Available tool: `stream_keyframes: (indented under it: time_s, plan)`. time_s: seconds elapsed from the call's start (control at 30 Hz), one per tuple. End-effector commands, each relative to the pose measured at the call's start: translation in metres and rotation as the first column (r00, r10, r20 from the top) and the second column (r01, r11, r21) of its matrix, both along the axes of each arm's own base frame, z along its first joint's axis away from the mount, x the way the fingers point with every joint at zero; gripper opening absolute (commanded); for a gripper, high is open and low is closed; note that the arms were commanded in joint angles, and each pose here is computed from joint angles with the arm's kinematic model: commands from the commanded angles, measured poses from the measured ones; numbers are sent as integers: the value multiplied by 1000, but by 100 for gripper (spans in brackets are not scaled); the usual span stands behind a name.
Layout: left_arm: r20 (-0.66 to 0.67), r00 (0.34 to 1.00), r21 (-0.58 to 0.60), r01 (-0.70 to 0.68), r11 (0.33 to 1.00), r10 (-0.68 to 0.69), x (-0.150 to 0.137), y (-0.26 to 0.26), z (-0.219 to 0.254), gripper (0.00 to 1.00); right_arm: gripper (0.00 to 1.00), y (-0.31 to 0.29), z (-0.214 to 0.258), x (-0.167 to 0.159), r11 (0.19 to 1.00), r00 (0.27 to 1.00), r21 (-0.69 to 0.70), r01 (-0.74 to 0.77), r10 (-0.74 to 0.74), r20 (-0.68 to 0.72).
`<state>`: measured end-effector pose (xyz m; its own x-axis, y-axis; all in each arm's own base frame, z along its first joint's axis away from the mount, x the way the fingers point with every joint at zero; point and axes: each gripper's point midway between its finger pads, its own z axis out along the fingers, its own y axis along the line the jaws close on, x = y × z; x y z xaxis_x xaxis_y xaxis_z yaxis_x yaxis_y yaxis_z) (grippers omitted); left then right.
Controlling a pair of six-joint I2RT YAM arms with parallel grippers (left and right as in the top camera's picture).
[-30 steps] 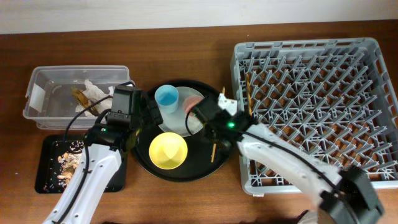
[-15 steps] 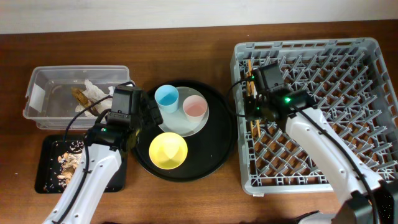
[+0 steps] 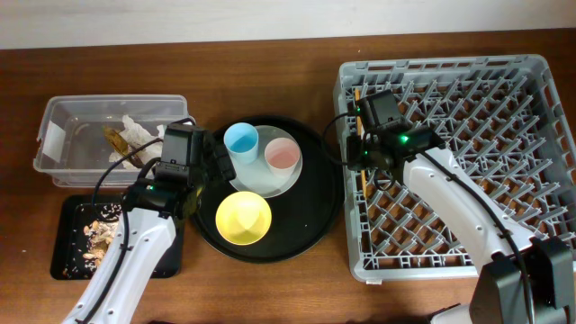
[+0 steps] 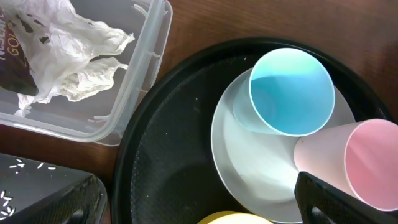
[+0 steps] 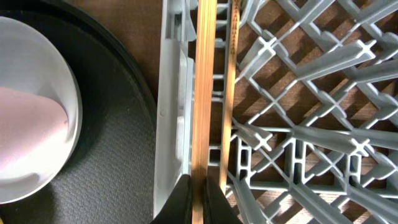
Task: Sort waste into correct bins and load items into the dishwasher rack
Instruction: 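Place the second chopstick into the dish rack with the right gripper, then grasp the pink cup with the right gripper and carry it to the rack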
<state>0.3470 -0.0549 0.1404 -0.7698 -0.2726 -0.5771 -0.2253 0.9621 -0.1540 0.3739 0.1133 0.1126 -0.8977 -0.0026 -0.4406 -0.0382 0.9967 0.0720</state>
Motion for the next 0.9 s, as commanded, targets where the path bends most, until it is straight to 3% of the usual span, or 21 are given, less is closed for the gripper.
stream_keyframes:
  time_s: [0.0, 0.17, 0.23, 0.3, 0.37, 0.5, 0.57, 0.6, 0.67, 0.8, 0.87]
  plan:
    - [24, 1000, 4, -2, 1000, 2, 3, 1, 8, 99, 6, -1, -8, -3, 1000, 1000, 2, 7, -7, -20]
    - [24, 1000, 4, -2, 1000, 2, 3, 1, 8, 99, 7, -2, -28, -7, 1000, 997, -15, 6, -7, -71]
    - [24, 1000, 4, -2, 1000, 2, 3, 1, 8, 99, 12, -2, -34, -7, 1000, 996, -20, 6, -7, -88]
    - [24, 1000, 4, -2, 1000, 2, 3, 1, 8, 99, 24, 2, -35, -9, 1000, 995, 4, -4, 4, -95]
    - [24, 1000, 4, -2, 1000, 2, 3, 1, 8, 99, 27, 5, -31, -9, 1000, 995, 20, -10, 12, -96]
    - [24, 1000, 4, -2, 1000, 2, 3, 1, 8, 99, 32, 6, 37, -23, 998, 996, 30, -60, 62, -64]
    - [24, 1000, 4, -2, 1000, 2, 3, 1, 8, 99, 33, 32, 69, -49, 960, 967, 154, -235, 248, -67]
    - [24, 1000, 4, -3, 1000, 3, 3, 1, 8, 99, 35, 57, 81, -75, 885, 918, 302, -354, 391, -71]
    - [24, 1000, 4, -2, 1000, 2, 3, 1, 8, 99, 36, 75, 82, -99, 803, 852, 390, -450, 518, -82]
    - [24, 1000, 4, -2, 1000, 2, 3, 1, 8, 99, 42, 104, 45, -145, 658, 685, 402, -637, 722, -97]
    - [24, 1000, 4, -2, 1000, 2, 3, 1, 8, 99, 42, 128, 47, -142, 598, 645, 377, -707, 765, -4]
